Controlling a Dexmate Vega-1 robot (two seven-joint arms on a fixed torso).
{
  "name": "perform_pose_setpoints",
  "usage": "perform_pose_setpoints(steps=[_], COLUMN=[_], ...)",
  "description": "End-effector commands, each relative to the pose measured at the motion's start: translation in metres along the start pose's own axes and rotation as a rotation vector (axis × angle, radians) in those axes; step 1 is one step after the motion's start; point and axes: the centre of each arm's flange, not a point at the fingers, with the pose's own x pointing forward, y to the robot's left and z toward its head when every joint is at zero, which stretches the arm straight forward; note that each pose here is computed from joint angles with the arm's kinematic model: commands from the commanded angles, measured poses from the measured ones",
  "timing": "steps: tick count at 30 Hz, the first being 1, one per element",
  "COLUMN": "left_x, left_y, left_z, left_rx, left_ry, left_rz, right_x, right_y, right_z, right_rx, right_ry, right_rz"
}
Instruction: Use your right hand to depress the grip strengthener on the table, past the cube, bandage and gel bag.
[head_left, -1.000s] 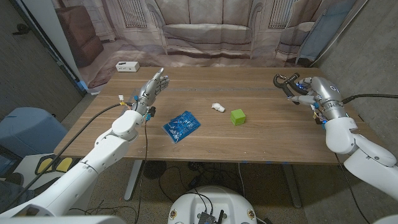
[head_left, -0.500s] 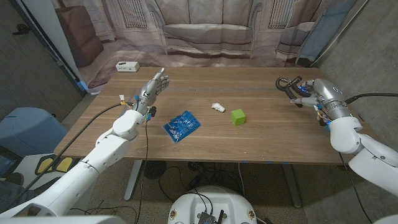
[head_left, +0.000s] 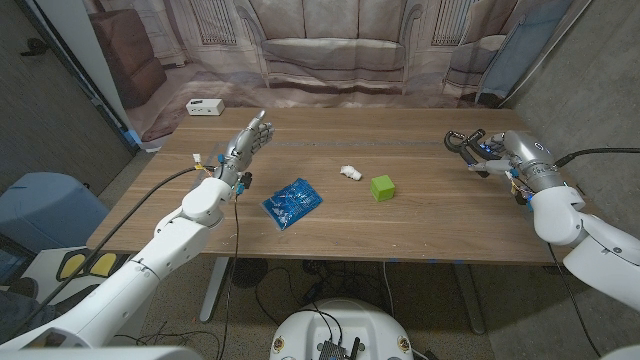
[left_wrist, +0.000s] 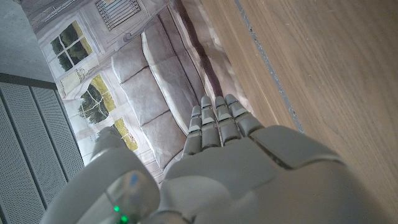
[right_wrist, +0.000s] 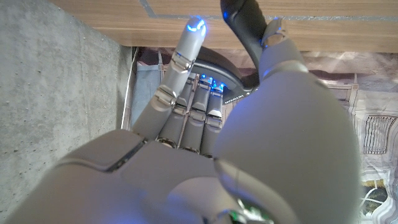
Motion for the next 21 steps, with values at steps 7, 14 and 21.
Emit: perform_pose_setpoints(steps=[7,14,21], left_x=[-0.004,-0.005,-0.006], left_y=[-0.002,-0.002,-0.002], left_z=[0.001,0.004,0.005], left_rx=[0.002,0.007,0.009], left_ry=[0.002,-0.003,-0.005], left_rz=[-0.002,-0.004,-0.007], right_x=[0.001,0.002,0.002], right_y=[0.019,0.027,0.028], right_z=[-0.004,-0.007,-0.007], right_rx=[-0.032,-0.033,-0.045], right_ry=[0.017,0.022,0.031], right_rz=[0.116,0.161,0.164])
